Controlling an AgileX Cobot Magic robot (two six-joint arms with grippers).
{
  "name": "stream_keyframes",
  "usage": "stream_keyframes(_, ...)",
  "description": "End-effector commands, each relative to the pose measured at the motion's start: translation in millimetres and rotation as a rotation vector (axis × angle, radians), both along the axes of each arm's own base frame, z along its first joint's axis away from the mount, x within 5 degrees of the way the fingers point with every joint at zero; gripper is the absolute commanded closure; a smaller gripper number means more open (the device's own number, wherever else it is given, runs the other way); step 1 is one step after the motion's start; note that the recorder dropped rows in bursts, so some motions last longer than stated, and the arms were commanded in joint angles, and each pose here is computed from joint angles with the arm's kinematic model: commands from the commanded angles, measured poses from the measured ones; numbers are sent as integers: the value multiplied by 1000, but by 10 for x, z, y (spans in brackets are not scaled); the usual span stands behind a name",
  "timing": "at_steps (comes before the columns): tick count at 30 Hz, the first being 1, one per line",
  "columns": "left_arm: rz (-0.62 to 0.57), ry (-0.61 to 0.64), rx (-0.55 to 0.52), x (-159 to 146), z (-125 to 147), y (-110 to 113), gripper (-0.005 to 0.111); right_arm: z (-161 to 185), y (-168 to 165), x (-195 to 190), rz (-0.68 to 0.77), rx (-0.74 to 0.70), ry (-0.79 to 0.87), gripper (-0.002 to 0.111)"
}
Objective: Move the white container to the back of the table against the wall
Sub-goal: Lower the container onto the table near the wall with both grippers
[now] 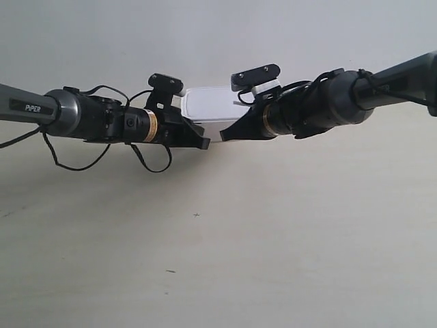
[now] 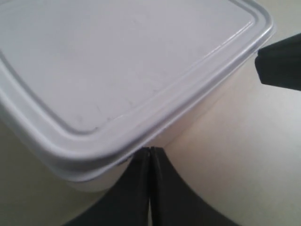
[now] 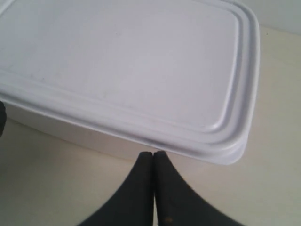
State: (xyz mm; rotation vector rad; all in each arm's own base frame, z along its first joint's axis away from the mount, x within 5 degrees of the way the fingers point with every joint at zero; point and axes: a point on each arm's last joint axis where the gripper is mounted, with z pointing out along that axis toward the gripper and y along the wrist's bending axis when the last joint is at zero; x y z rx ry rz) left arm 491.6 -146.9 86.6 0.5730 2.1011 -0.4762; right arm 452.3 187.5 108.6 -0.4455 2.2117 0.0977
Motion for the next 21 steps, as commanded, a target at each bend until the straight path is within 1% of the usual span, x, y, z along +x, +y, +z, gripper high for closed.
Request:
stream_keyframes(1,15,-15,1,48,35,28,107,-13,-10,66,-11,-1,-13,108)
stream_keyframes(4,15,-27,-2,78,57,22,107,-34,3,97,-8,-4,-18,108)
stream_keyframes(12,12,-40,-7,167,-14,-2,107,-132,29,155,-1,-11,-16,108)
stream_keyframes(21,13,-56,-11,220,-11,-10,107,-47,67,238,10,-7,-55,108)
